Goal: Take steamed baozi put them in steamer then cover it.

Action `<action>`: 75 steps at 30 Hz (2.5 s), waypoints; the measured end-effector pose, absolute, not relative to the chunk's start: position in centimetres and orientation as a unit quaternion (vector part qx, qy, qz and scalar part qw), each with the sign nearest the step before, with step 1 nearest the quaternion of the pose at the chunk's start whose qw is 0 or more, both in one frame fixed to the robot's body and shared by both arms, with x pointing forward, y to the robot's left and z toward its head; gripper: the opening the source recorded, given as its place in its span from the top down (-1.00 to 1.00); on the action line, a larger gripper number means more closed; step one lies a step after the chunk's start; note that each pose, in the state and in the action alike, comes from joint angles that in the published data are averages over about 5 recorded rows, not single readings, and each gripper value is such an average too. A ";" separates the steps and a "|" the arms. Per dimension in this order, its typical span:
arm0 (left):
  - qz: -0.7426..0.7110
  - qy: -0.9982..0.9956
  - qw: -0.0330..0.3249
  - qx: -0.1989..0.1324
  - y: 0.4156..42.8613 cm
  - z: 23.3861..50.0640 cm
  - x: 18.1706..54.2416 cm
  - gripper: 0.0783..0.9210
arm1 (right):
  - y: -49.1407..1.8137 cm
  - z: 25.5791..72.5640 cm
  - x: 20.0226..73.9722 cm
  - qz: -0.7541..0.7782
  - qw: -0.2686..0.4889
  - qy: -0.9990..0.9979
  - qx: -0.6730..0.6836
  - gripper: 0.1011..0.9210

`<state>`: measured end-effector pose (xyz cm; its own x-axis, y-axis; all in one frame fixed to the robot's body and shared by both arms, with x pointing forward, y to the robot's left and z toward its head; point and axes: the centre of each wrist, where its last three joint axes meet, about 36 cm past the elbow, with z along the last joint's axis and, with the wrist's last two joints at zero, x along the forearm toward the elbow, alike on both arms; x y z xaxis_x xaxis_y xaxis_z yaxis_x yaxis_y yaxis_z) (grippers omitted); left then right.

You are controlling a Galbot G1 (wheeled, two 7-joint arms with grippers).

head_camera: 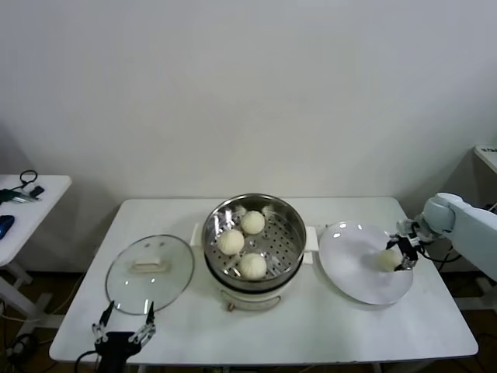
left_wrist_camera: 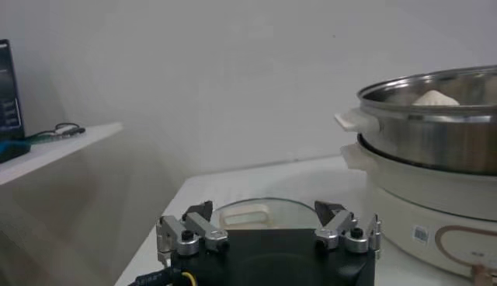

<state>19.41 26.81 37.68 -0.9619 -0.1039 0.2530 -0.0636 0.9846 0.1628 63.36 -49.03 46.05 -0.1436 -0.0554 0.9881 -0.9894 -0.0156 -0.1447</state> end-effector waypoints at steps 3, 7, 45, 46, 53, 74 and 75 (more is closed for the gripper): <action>-0.076 -0.988 0.131 0.042 26.8 37.7 19.4 -0.77 | -49.1 46.7 63.4 0.521 0.444 -0.551 0.477 -0.36; -0.076 -0.988 0.130 0.042 26.7 37.8 19.5 -0.77 | -48.7 48.9 63.7 0.516 0.439 -0.562 0.474 -0.37; -0.080 -0.988 0.127 0.037 27.0 38.0 20.1 -0.77 | -18.8 63.7 61.0 0.519 0.308 -0.569 0.559 -0.37; -0.080 -0.988 0.127 0.038 27.0 38.0 20.0 -0.77 | -18.5 63.1 61.0 0.520 0.310 -0.567 0.558 -0.37; -0.080 -0.988 0.126 0.038 27.1 38.0 20.0 -0.77 | -17.0 60.1 61.1 0.527 0.318 -0.561 0.553 -0.37; -0.078 -0.989 0.124 0.035 27.0 38.5 20.1 -0.77 | -15.3 60.4 61.7 0.524 0.311 -0.560 0.561 -0.76; -0.078 -0.989 0.124 0.034 27.0 38.5 20.1 -0.77 | -15.4 60.9 61.7 0.520 0.308 -0.564 0.562 -0.76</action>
<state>20.11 26.98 38.54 -0.9669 -0.0875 0.2397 -0.0488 0.9855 0.1627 61.69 -15.43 60.93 -0.1774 -0.3143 0.9326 -0.9552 -0.1731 -0.2401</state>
